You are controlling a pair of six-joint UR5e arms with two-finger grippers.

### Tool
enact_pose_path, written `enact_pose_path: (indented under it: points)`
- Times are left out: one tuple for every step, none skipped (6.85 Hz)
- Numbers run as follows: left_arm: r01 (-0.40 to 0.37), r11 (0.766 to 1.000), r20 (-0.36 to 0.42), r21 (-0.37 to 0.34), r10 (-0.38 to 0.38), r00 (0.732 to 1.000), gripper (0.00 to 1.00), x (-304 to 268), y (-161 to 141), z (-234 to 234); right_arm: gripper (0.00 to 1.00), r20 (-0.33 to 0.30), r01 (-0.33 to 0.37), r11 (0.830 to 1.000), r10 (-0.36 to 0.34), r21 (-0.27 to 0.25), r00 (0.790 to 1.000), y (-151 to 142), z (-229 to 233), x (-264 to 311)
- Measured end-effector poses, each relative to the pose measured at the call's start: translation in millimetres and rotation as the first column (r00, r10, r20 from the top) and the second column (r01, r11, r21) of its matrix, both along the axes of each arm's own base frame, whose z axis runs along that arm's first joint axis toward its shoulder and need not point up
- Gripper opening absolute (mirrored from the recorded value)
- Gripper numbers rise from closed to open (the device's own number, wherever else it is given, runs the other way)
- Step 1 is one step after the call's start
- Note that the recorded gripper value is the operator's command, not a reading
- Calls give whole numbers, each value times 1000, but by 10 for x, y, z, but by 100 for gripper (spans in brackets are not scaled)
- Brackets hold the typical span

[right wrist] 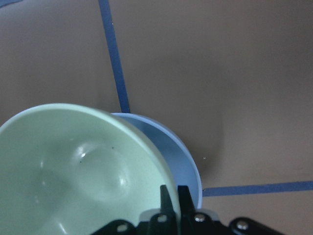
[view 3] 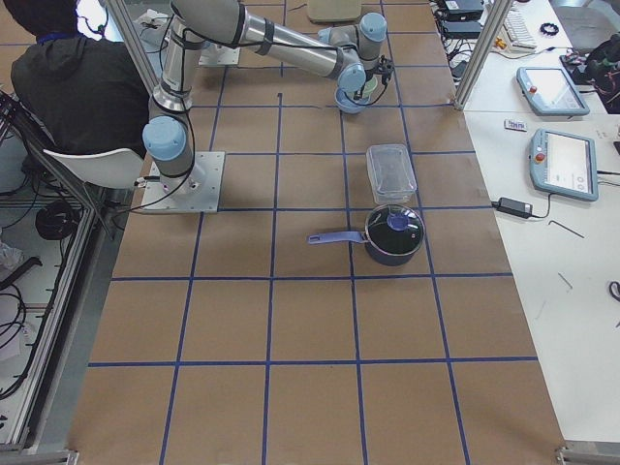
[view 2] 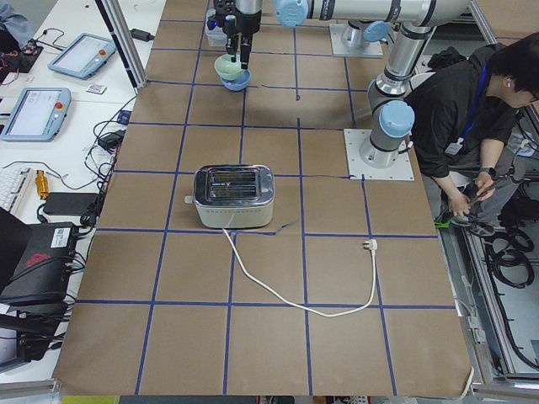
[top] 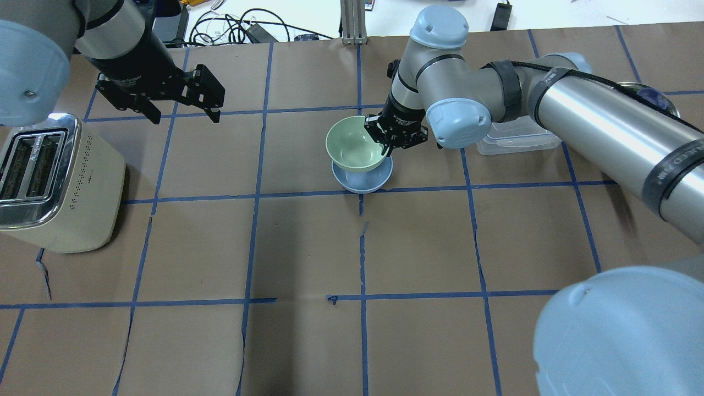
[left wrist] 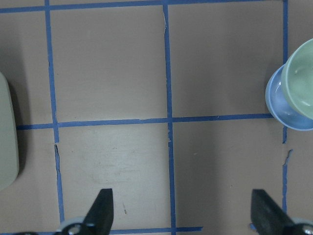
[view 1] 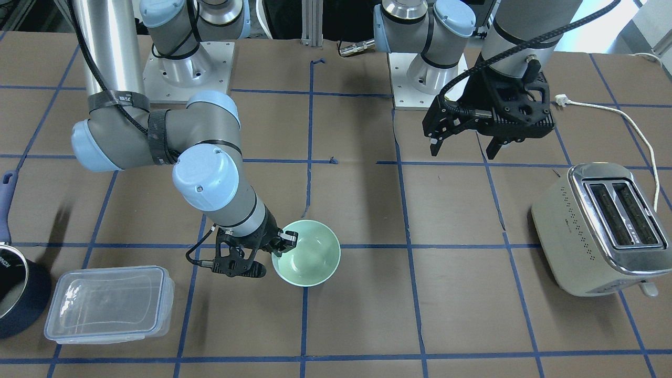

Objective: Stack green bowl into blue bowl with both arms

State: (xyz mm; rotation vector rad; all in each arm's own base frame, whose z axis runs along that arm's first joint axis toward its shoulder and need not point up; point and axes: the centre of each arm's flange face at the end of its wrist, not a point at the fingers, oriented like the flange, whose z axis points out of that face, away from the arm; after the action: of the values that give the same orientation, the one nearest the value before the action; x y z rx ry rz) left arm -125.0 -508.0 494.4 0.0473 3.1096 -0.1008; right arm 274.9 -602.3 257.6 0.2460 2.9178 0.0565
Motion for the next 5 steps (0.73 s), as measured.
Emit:
enact_pose_path:
  points:
    - [0,1000,0,0,0,1000,100,0,3,-1,0,-2,-2,1000,2,13,1000,42,-67,-4]
    - [0,1000,0,1,0,1000,100,-3,6,-6,63,-4,-3,1000,3,22,1000,79,-125,-12]
    - [1,1000,0,3,-1,1000,100,-5,8,-11,100,-4,-4,1000,4,25,1000,99,-145,-16]
    - [3,1000,1,3,-3,1000,100,-6,9,-12,100,-2,-7,1000,7,5,1000,87,-124,-16]
    - [6,1000,2,3,-6,1000,100,-6,9,-12,100,2,-10,1000,10,-29,1000,55,-78,-19]
